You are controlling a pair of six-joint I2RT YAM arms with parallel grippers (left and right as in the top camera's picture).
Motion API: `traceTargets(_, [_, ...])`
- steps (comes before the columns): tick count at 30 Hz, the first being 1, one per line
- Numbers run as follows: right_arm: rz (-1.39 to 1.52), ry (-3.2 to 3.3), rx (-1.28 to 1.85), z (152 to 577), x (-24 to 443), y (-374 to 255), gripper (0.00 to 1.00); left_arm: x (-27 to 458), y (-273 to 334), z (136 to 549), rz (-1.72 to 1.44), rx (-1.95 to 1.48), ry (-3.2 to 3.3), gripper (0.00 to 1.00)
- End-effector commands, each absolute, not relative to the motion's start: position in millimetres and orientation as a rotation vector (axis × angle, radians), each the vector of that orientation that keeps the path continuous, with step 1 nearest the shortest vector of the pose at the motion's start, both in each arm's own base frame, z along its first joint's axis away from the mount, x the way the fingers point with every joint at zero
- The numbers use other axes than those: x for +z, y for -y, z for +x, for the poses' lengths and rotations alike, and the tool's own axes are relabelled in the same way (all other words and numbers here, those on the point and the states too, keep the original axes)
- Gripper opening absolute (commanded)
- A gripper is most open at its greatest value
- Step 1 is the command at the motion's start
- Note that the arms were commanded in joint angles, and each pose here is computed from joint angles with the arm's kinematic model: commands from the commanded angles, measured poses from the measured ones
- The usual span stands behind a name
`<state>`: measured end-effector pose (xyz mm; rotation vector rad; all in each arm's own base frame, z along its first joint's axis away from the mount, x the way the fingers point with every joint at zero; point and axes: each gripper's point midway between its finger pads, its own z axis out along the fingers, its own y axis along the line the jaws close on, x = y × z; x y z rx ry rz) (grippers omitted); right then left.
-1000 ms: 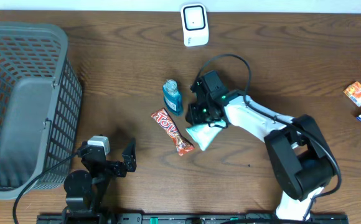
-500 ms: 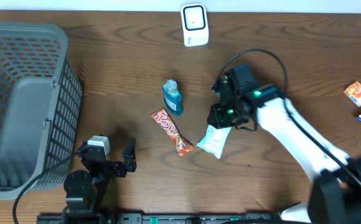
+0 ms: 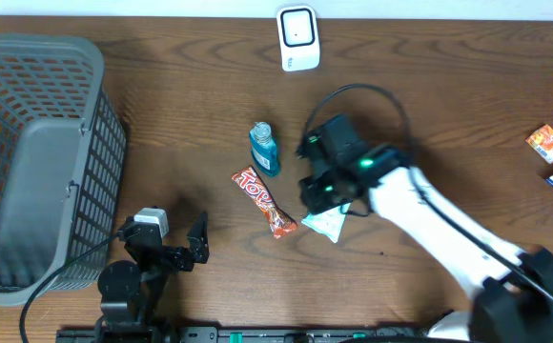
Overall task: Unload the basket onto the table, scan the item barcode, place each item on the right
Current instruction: 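Grasp the wipes pack with the right gripper and lift it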
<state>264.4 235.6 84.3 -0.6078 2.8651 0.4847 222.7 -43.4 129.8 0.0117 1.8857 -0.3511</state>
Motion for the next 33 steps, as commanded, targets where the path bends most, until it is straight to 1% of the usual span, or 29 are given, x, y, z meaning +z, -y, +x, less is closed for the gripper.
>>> traceTargets(1, [-0.587,-2.941,0.376,262.0,52.1,-240.8,0.2,118.0,45.0,220.4,0.01,-0.366,-1.923,0.98])
traceTargets(6, [-0.611,-3.088,0.29,242.6,13.1,-235.5,0.09,118.0,45.0,220.4,0.01,-0.366,-1.923,0.98])
traceTargets(9, [-0.618,-3.183,0.201,225.2,8.4,-219.1,0.01,118.0,45.0,220.4,0.01,-0.366,-1.923,0.98])
traceTargets(13, [-0.616,-3.241,0.031,213.7,14.0,-193.2,0.01,118.0,45.0,220.4,0.01,-0.366,-1.923,0.99])
traceTargets(17, [-0.559,-3.205,-0.183,221.8,22.6,-167.5,0.01,118.0,45.0,220.4,0.01,-0.366,-1.923,0.98])
traceTargets(21, [-0.517,-3.133,-0.143,237.3,42.4,-170.2,0.02,118.0,45.0,220.4,0.01,-0.366,-1.923,0.98])
traceTargets(22, [-0.533,-3.106,-0.119,242.0,49.1,-172.7,0.05,118.0,45.0,220.4,0.01,-0.366,-1.923,0.99])
traceTargets(24, [-0.605,-3.036,-0.072,250.2,61.5,-179.8,0.17,118.0,45.0,220.4,0.01,-0.366,-1.923,0.98])
traceTargets(26, [-0.728,-2.954,-0.034,256.6,70.7,-187.1,0.34,118.0,45.0,220.4,0.01,-0.366,-1.923,0.98])
traceTargets(28, [-0.86,-2.89,-0.024,259.6,74.5,-191.6,0.39,118.0,45.0,220.4,0.01,-0.366,-1.923,0.98])
traceTargets(32, [-0.984,-2.826,-0.005,261.2,69.1,-200.3,0.5,118.0,45.0,220.4,0.01,-0.366,-1.923,0.98])
traceTargets(33, [-1.041,-2.804,-0.007,260.4,66.2,-200.7,0.5,118.0,45.0,220.4,0.01,-0.366,-1.923,0.98])
